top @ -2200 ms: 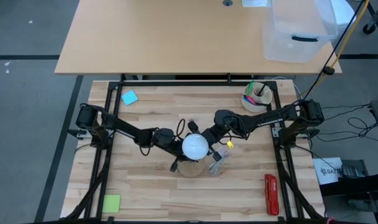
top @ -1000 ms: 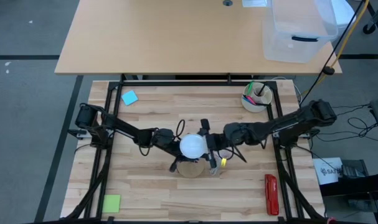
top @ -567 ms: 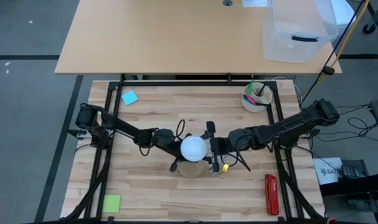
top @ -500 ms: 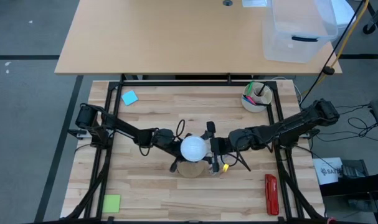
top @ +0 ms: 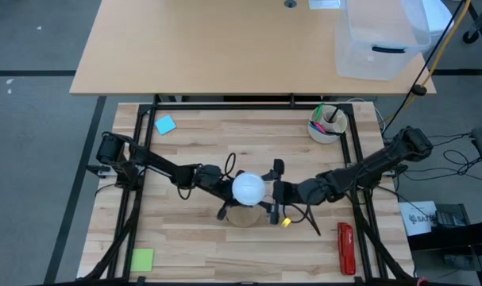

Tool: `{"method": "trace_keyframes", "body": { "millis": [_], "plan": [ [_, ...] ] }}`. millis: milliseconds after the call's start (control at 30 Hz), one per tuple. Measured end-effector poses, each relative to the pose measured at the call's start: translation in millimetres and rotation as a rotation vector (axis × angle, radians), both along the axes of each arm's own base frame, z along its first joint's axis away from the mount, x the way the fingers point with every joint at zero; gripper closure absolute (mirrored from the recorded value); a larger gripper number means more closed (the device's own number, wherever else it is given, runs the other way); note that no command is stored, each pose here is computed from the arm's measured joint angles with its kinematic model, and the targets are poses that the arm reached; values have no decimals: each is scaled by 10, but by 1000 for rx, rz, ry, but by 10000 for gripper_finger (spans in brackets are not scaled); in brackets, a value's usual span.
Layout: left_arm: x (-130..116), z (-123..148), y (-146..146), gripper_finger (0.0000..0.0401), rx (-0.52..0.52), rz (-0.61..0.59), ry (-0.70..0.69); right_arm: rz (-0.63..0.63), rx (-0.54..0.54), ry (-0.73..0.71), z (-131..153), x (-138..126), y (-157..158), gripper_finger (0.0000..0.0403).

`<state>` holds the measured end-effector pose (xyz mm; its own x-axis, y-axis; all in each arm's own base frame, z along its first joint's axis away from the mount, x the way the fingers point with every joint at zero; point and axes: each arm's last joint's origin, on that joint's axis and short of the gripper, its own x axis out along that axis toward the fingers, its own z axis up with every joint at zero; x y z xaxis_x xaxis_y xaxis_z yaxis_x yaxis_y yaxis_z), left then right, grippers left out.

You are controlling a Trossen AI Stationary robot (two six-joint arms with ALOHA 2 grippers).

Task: Screw lightbulb
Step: Remove the lightbulb from the lamp

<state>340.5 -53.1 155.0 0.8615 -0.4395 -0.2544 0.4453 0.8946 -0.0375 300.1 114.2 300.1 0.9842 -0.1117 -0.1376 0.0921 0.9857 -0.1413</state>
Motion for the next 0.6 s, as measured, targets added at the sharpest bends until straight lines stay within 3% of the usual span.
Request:
{"method": "trace_keyframes", "body": {
  "millis": [200, 433, 600],
  "plan": [
    [-2, -3, 2, 373, 7, 4, -2, -121, -37, 13, -19, -63, 80, 136],
    [1, -1, 3, 373, 8, 10, -3, -137, -1, 49, -73, -117, 157, 136],
    [3, -1, 7, 373, 5, 27, 0, -306, -6, 70, -199, -268, 283, 136]
  ]
}}
